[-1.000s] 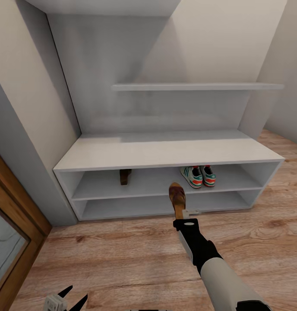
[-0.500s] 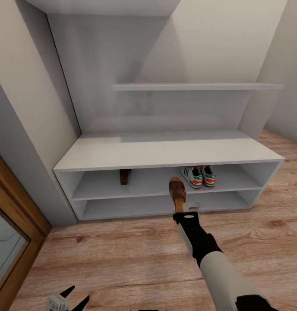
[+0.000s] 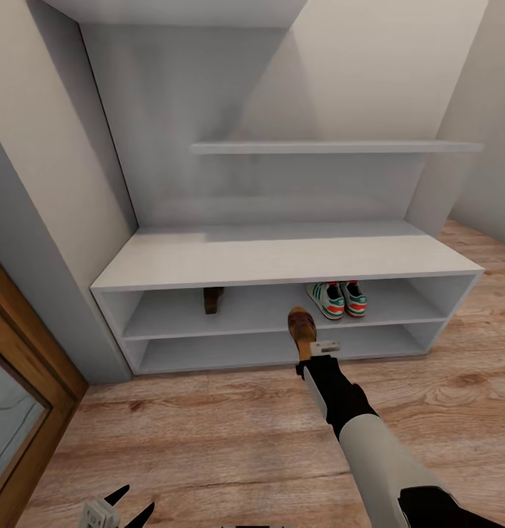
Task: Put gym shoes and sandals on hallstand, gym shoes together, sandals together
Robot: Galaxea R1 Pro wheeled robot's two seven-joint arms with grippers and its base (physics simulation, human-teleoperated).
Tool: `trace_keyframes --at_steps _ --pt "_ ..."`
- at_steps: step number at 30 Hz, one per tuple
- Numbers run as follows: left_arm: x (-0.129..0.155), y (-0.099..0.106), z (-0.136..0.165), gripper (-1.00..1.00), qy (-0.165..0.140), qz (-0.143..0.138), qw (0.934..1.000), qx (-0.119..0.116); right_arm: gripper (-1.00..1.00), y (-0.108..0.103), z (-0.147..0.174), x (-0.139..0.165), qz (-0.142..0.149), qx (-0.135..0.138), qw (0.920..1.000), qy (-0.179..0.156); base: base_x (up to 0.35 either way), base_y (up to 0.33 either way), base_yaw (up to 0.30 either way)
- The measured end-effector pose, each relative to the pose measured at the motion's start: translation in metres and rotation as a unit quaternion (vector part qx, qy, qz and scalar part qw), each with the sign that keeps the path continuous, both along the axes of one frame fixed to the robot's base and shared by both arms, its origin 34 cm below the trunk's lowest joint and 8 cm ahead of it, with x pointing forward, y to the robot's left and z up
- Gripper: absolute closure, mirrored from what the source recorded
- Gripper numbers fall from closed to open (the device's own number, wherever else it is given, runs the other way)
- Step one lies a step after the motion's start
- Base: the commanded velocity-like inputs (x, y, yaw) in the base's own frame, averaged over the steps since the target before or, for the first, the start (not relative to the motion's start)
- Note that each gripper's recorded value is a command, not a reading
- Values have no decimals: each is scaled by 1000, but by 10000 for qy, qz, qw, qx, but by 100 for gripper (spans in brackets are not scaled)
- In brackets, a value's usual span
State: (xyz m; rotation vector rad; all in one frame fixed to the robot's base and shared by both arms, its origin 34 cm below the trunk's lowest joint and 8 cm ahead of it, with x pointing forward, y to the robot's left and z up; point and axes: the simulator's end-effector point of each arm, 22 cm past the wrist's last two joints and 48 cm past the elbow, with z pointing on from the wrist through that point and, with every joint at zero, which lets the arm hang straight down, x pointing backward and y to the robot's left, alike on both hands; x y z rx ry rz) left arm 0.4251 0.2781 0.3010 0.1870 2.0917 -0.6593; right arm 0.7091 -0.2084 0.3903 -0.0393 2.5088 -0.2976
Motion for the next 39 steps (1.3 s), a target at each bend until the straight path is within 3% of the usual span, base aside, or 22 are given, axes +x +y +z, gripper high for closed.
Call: trace_keyframes --at_steps 39 --pt "-7 0 -11 -100 171 0 9999 -4 100 0 -28 -8 -3 15 9997 239 2 0 170"
